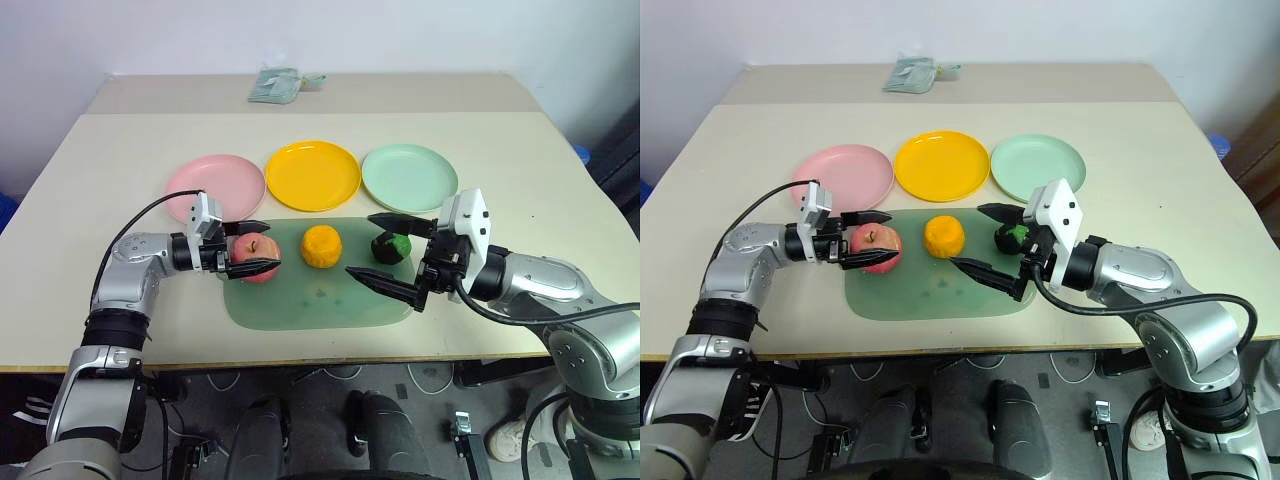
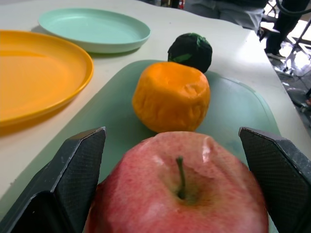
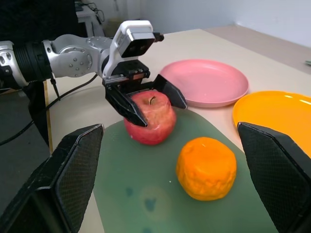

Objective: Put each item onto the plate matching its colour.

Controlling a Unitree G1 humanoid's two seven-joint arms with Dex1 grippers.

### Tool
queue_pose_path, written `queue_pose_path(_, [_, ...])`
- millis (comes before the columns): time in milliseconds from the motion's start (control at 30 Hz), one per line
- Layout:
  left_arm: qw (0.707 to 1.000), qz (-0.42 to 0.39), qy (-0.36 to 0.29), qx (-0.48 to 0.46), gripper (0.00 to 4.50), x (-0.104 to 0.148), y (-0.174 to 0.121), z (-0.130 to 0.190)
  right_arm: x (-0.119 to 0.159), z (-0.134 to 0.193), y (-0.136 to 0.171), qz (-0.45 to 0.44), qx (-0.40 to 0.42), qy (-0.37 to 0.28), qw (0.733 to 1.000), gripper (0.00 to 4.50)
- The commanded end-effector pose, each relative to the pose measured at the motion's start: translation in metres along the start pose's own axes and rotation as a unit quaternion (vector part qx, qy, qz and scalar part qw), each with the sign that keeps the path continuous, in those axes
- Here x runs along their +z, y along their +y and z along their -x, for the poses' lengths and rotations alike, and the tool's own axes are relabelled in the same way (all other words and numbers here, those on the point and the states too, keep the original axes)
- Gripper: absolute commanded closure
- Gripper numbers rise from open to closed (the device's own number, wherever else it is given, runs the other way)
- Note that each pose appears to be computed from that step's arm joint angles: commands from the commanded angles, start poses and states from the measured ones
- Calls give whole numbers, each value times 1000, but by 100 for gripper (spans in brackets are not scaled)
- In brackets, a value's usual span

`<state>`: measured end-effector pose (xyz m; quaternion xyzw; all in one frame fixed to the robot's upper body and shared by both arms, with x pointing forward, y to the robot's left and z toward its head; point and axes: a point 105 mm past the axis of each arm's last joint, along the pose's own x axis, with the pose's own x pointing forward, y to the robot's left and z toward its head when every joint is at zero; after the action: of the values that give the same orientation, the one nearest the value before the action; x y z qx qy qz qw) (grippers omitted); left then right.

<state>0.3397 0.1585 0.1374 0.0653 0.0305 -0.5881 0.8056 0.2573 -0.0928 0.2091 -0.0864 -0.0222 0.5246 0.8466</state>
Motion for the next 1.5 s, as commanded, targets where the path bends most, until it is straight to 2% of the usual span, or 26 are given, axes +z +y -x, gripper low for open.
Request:
queue_pose_path(33, [1000, -23, 8, 7, 115, 5, 1, 3, 12, 3, 1, 30, -1, -14, 999, 0])
queue_pose_path(67, [1000, -27, 7, 12, 158, 6, 3, 3, 12, 2, 0, 31, -2, -14, 999, 0])
queue_pose_path(267, [998, -17, -38, 45, 161, 22, 14, 9, 14, 0, -6, 41, -7, -20, 999, 0])
queue_pose_path(433, [985, -30, -87, 148, 161, 50, 46, 18, 19, -2, -16, 46, -28, -38, 998, 0])
queue_pose_path(500, [972, -55, -98, 206, 161, 59, 62, 22, 21, -4, -21, 44, -38, -41, 997, 0])
queue_pose_path(633, [927, -61, -137, 344, 161, 75, 99, 38, 21, -19, -42, 29, -98, -42, 994, 0])
queue_pose_path(800, [882, -74, -121, 449, 161, 69, 122, 53, 25, -36, -54, 34, -139, -55, 988, 0])
queue_pose_path(900, [871, -77, -111, 472, 161, 64, 127, 56, 26, -42, -50, 36, -134, -60, 989, 0])
queue_pose_path(1000, [873, -58, -116, 470, 161, 60, 128, 52, 26, -46, -43, 35, -120, -62, 990, 0])
queue_pose_path(1100, [873, -61, -117, 469, 17, 61, 128, 54, 26, -46, -43, 37, -119, -62, 990, 0])
queue_pose_path(1133, [876, -65, -125, 462, 7, 64, 127, 55, 26, -45, -44, 37, -120, -63, 990, 0])
queue_pose_path(1300, [890, -83, -156, 421, 7, 79, 119, 55, 24, -41, -48, 41, -127, -54, 990, 0])
queue_pose_path(1400, [920, -84, -187, 334, 7, 93, 102, 48, 25, -40, -44, 46, -116, -56, 991, 0])
queue_pose_path(1500, [957, -70, -201, 196, 7, 100, 71, 39, 24, -43, -40, 40, -102, -51, 993, 0])
